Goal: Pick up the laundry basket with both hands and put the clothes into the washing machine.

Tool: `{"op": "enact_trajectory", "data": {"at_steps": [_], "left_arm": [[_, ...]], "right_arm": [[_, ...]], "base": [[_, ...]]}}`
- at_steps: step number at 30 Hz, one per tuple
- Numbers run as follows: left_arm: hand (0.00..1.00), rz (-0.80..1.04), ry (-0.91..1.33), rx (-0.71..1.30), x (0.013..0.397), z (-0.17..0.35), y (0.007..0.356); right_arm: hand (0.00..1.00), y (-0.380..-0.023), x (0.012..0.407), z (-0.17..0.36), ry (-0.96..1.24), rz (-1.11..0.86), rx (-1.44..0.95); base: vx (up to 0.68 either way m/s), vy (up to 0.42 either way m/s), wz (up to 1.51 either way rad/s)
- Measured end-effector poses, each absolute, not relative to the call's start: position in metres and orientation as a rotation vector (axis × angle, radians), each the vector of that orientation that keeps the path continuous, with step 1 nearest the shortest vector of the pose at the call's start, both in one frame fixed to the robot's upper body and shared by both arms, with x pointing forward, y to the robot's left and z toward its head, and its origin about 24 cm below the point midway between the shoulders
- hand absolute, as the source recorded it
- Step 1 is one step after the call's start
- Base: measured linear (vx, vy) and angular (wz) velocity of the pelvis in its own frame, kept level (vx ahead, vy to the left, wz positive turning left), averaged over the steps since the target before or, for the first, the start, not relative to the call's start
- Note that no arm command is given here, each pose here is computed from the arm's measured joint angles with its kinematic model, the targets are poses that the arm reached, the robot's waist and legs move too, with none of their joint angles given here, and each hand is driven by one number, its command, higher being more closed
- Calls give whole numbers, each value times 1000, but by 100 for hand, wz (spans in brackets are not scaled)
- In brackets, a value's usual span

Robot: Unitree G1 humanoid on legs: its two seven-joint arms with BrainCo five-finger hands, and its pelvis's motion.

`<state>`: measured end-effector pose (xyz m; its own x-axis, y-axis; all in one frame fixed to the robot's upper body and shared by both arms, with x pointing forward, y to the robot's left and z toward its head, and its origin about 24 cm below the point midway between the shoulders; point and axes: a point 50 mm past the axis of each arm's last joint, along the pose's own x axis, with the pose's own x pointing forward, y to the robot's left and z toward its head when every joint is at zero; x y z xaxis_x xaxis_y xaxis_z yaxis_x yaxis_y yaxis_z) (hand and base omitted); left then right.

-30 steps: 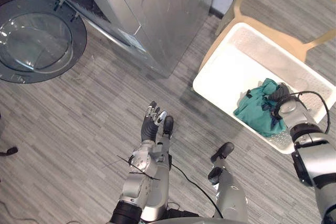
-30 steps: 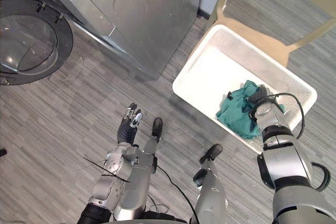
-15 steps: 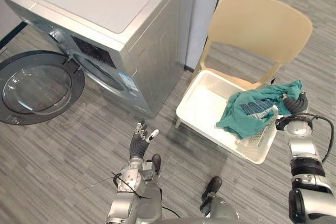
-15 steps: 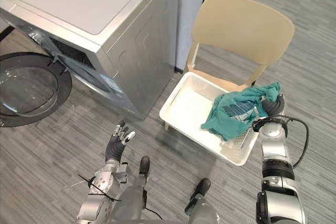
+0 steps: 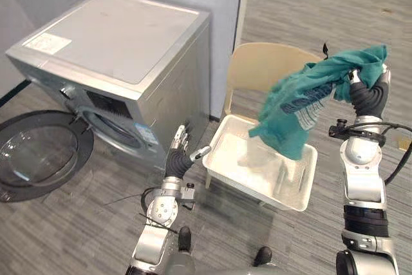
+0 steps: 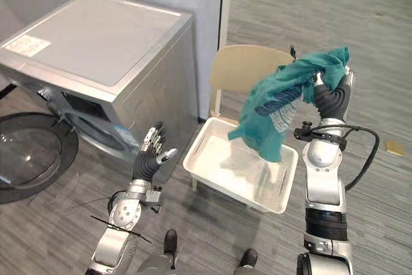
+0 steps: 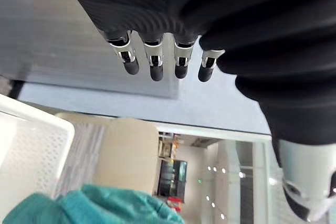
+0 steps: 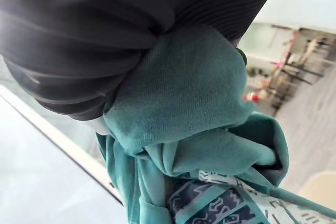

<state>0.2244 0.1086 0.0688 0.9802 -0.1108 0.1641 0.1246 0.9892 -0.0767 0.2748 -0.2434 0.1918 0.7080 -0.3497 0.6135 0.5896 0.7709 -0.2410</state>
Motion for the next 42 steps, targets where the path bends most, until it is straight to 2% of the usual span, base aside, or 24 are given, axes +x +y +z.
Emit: {"op": "enact_trajectory", "data": {"at_steps": [10,14,22,31,41,42], "left_arm": [[0,-267,-367,78,254,114,96],[0,-314,-477,218,267,137,90],[0,-438,-476,346,294,146,75],[0,-563,-396,303,305,141,59],[0,-777,-190,101,298,120,52],[100,-790,-178,93,298,119,53]], "right_arm": [[100,-212,273,209,-701,-324,-322],[100,-195,276,223,-761,-216,-258],[100,-154,290,259,-894,-41,-234],[100,-125,305,262,-859,121,-204],[100,-107,308,253,-796,271,-156],[100,-105,307,252,-792,282,-153]], "base": [[-9,4,-11],[-9,3,-5],[-5,3,-8],[15,0,-6],[0,0,0],[0,0,0]]}}
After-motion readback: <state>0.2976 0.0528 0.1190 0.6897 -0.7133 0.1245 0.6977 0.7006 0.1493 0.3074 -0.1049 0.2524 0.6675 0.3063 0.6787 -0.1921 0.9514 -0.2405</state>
